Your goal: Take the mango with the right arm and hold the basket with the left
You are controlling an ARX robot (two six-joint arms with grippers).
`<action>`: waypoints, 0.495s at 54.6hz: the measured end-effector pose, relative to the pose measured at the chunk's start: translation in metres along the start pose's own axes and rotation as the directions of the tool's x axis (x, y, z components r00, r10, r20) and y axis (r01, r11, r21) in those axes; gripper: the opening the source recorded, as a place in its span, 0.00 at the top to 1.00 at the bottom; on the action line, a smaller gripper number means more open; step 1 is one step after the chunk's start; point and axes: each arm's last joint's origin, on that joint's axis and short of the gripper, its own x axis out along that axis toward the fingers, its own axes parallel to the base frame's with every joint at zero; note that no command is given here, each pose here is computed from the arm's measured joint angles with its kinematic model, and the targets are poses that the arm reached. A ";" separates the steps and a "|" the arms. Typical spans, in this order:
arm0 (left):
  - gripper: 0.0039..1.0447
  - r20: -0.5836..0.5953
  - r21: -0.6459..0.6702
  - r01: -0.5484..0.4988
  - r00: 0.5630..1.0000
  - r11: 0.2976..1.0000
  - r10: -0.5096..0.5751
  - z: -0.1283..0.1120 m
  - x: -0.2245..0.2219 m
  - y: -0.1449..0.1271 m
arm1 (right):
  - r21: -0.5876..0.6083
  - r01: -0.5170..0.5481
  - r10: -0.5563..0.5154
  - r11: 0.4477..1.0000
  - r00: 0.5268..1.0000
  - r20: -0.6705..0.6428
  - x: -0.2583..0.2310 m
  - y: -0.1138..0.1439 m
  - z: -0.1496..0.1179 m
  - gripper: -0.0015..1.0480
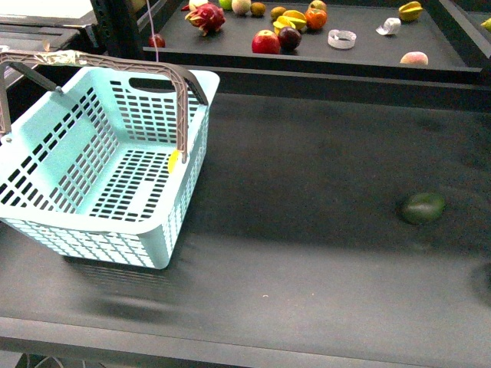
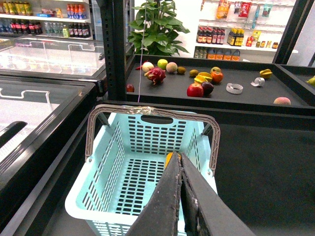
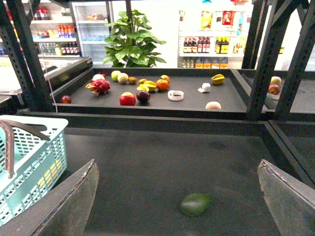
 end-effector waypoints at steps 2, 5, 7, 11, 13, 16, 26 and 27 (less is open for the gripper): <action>0.98 0.000 0.000 0.000 1.000 1.000 0.000 0.000 -0.001 0.000 | 0.000 0.000 0.000 1.000 1.000 0.000 0.000 0.000 0.000 0.08; 0.98 0.000 0.000 0.000 1.000 1.000 0.000 0.000 -0.003 0.000 | 0.000 0.000 0.000 1.000 1.000 0.000 0.000 0.000 0.000 0.08; 0.98 0.000 0.000 0.000 1.000 1.000 0.000 0.000 -0.003 0.000 | 0.000 0.000 0.000 1.000 1.000 0.000 0.000 0.000 0.000 0.08; 0.98 0.000 0.000 0.000 1.000 1.000 0.000 0.000 -0.005 0.000 | 0.000 0.000 0.000 1.000 1.000 0.000 0.000 0.000 0.000 0.08; 0.98 0.000 0.000 0.000 1.000 1.000 0.000 0.000 -0.006 0.000 | 0.000 0.000 0.000 1.000 1.000 0.000 0.000 0.000 0.000 0.08; 0.98 -0.001 0.000 0.000 1.000 1.000 0.000 0.000 -0.007 0.000 | 0.000 0.000 0.000 1.000 1.000 0.000 0.000 0.000 0.000 0.08; 0.98 -0.001 0.000 0.000 1.000 1.000 0.000 0.000 -0.011 0.000 | 0.000 0.000 0.000 1.000 1.000 0.000 0.000 0.000 0.000 0.08; 0.98 -0.007 0.000 -0.001 1.000 1.000 0.001 -0.001 -0.013 0.000 | 0.000 0.000 0.000 1.000 1.000 0.000 0.000 0.000 0.000 0.08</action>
